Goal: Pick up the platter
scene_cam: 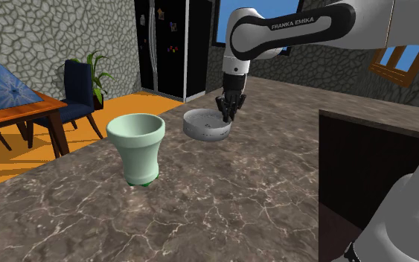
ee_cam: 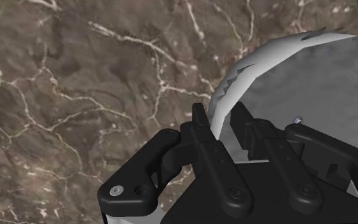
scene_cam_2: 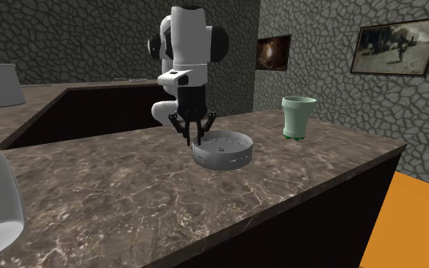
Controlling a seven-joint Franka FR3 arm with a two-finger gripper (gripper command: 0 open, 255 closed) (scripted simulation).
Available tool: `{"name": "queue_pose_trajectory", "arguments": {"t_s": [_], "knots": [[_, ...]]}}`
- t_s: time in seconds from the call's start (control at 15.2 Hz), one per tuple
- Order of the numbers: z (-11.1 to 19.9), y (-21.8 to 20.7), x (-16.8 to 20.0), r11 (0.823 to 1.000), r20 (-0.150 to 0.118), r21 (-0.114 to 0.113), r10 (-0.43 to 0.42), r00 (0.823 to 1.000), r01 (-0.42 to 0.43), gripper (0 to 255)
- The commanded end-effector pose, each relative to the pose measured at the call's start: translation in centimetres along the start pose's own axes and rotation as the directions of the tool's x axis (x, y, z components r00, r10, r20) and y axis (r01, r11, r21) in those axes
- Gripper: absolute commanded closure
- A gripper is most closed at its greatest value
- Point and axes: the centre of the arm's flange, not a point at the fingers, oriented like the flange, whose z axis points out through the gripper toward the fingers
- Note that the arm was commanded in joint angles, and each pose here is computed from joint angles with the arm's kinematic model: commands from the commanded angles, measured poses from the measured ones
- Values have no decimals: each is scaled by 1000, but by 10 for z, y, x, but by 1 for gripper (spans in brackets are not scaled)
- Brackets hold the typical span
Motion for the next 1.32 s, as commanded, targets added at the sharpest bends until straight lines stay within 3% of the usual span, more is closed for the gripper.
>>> {"name": "queue_pose_trajectory", "arguments": {"t_s": [0.0,0.2,1.25], "knots": [[1,0,0,1000,1,0,0,1000,0,255],[0,0,0,1000,1,0,0,1000,0,255],[-80,-1,-2,1000,1,0,0,1000,0,255]]}}
